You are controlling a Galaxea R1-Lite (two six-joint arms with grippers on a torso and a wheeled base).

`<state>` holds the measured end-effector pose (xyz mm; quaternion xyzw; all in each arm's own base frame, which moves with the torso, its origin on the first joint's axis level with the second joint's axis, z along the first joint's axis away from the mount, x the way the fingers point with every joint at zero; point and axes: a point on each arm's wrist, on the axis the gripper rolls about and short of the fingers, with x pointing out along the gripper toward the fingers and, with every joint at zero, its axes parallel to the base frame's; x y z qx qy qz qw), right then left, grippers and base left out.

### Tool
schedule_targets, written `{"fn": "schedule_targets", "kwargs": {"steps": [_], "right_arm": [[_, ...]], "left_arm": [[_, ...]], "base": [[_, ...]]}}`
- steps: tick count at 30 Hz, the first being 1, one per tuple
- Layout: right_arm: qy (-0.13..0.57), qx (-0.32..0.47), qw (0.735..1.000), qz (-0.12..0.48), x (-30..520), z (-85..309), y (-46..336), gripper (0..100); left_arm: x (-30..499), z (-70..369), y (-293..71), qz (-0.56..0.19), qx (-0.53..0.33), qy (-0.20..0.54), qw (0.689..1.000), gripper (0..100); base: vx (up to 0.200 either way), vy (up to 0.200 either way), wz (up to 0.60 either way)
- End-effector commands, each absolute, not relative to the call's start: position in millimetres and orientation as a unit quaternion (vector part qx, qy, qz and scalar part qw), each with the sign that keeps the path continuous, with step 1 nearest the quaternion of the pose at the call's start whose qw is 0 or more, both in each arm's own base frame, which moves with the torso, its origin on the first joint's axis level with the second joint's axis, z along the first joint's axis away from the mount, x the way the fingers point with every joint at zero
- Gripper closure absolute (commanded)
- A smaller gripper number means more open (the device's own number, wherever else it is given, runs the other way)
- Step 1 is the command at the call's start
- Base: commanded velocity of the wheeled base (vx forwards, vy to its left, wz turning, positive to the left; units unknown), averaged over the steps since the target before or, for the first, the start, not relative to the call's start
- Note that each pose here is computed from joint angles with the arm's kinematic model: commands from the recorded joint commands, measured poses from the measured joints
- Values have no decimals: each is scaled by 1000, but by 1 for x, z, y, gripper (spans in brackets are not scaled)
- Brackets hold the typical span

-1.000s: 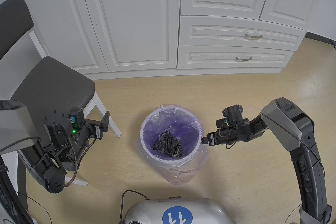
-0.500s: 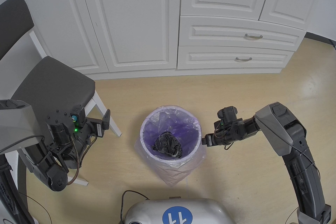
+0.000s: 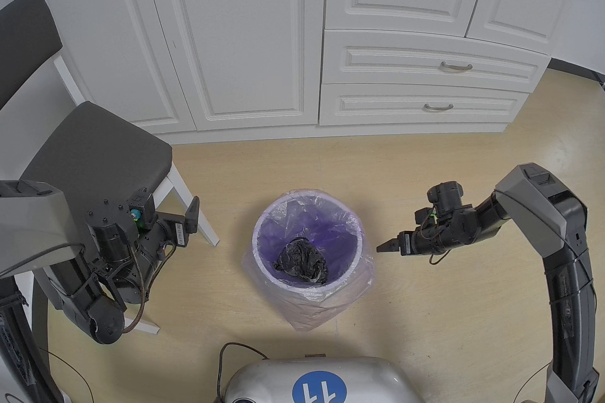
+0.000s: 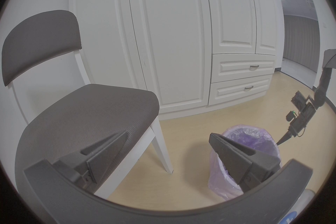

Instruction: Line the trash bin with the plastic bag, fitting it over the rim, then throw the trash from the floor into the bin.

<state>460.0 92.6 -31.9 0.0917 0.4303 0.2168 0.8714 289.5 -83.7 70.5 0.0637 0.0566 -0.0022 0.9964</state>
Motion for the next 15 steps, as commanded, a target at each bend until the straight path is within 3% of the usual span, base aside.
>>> {"fn": "schedule_targets", "kwargs": {"steps": [1,15], "right_arm": [[405,105,885,203,439,4,65,0],[344,134,907,202,397,32,59,0]], "left_arm": [[295,44,-85,-4,62,103,993,0],[300,41,-83,-6,54,104,993,0]], "base": [[0,0,0],[0,0,0]]}}
